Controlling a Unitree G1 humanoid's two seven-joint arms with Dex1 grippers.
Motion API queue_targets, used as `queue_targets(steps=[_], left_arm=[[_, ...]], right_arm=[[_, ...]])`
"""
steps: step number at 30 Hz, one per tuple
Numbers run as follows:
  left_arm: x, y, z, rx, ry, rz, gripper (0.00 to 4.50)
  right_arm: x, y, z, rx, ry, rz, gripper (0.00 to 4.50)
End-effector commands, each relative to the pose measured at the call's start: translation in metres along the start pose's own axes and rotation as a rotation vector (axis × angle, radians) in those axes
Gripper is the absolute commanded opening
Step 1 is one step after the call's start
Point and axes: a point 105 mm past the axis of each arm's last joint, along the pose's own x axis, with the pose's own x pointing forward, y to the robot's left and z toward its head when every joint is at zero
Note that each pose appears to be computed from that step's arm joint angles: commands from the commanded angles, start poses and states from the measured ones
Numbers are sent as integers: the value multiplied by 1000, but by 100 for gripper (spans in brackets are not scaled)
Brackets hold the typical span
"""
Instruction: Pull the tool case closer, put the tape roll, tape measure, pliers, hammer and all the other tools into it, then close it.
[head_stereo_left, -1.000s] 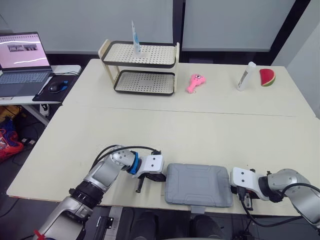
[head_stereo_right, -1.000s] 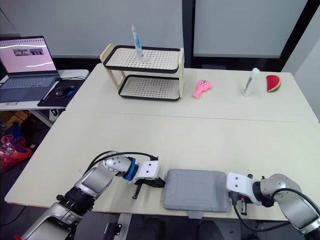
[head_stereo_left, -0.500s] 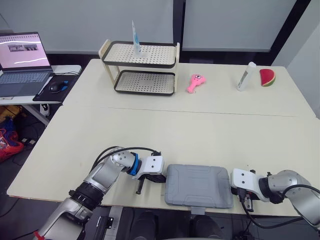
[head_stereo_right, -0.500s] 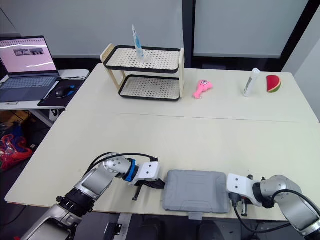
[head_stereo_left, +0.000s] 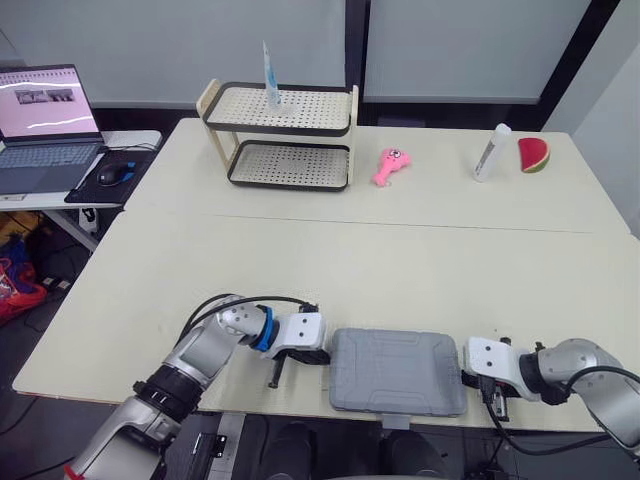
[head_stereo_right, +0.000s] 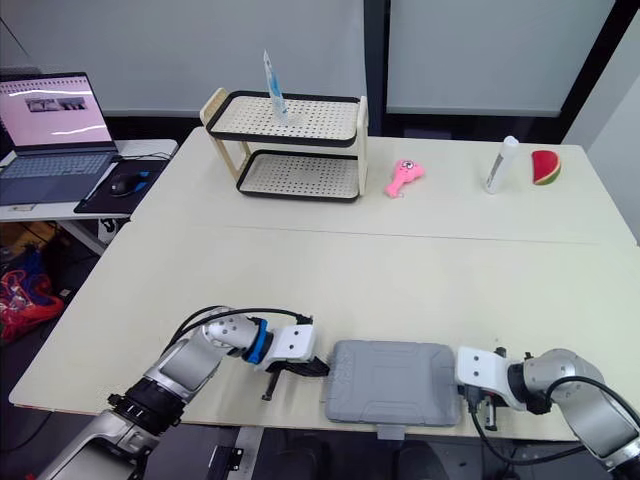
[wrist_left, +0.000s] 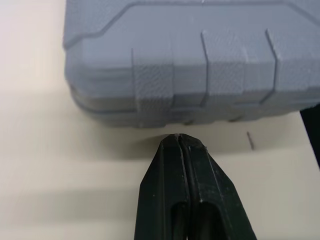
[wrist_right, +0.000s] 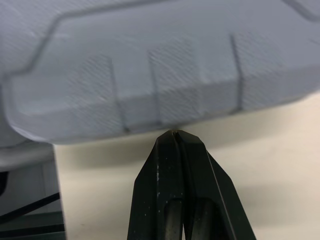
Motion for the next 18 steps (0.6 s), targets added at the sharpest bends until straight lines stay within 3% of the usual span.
queue_targets(steps=[1, 3, 9, 15, 18], left_arm=[[-48, 20, -4, -18, -72, 192, 37], [-73, 28, -8, -67, -119, 288, 81], [-149, 48, -32, -193, -174, 601, 267], [-180, 54, -47, -248, -180, 787, 449], [-188, 56, -53, -254, -164, 859, 450]], right_arm=[[-33, -32, -17, 3, 24, -173, 21], [-48, -41, -15, 54, -47, -220, 59], [-100, -78, -11, 112, -177, -437, 172], [-120, -99, -23, 179, -234, -576, 297], [-120, -103, -27, 214, -270, -600, 371]])
